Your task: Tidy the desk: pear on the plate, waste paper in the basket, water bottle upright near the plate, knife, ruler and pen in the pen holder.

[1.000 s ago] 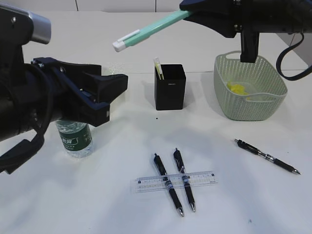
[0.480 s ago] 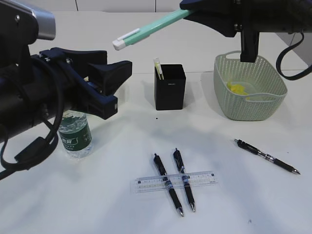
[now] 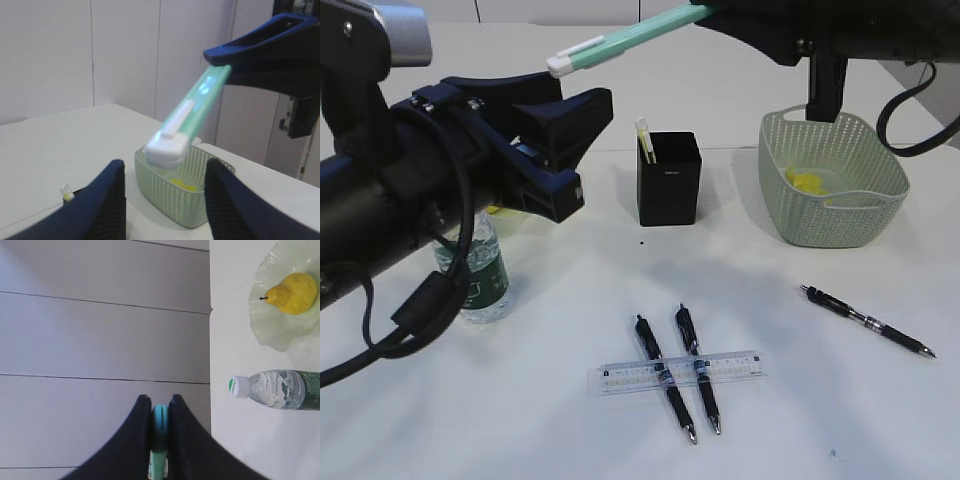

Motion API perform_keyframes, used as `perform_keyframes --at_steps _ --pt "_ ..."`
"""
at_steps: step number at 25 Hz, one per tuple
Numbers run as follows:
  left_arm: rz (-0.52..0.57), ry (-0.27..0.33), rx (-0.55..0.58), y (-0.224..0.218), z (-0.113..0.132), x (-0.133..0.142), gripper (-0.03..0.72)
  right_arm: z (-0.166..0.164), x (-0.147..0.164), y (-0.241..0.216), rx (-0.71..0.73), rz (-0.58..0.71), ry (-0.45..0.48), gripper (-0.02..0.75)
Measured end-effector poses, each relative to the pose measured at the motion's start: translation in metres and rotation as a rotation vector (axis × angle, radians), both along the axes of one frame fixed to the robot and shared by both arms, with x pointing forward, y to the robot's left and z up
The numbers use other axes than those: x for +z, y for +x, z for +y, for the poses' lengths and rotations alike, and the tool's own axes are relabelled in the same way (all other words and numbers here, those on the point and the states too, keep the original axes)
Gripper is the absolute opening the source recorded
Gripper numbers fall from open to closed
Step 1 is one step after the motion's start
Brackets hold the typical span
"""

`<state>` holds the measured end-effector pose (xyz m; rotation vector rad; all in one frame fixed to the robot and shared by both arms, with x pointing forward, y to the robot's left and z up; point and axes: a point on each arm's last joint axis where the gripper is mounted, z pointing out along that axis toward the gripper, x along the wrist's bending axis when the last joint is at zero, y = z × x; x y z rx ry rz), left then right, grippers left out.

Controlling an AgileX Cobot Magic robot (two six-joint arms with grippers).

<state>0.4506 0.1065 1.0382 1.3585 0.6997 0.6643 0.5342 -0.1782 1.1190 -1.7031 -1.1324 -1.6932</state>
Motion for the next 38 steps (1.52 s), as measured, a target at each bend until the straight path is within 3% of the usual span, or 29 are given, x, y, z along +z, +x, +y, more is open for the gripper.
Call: perform_keyframes --at_steps 21,38 --pt "-0.089 -0.244 -0.078 0.001 -0.008 0.004 0.358 0.004 -0.005 0.002 0.06 -0.014 0.012 0.052" --pt "-0.042 -0.254 -0.091 0.005 -0.013 -0.008 0.356 0.006 -0.004 0.0 0.089 -0.017 0.024 0.051"
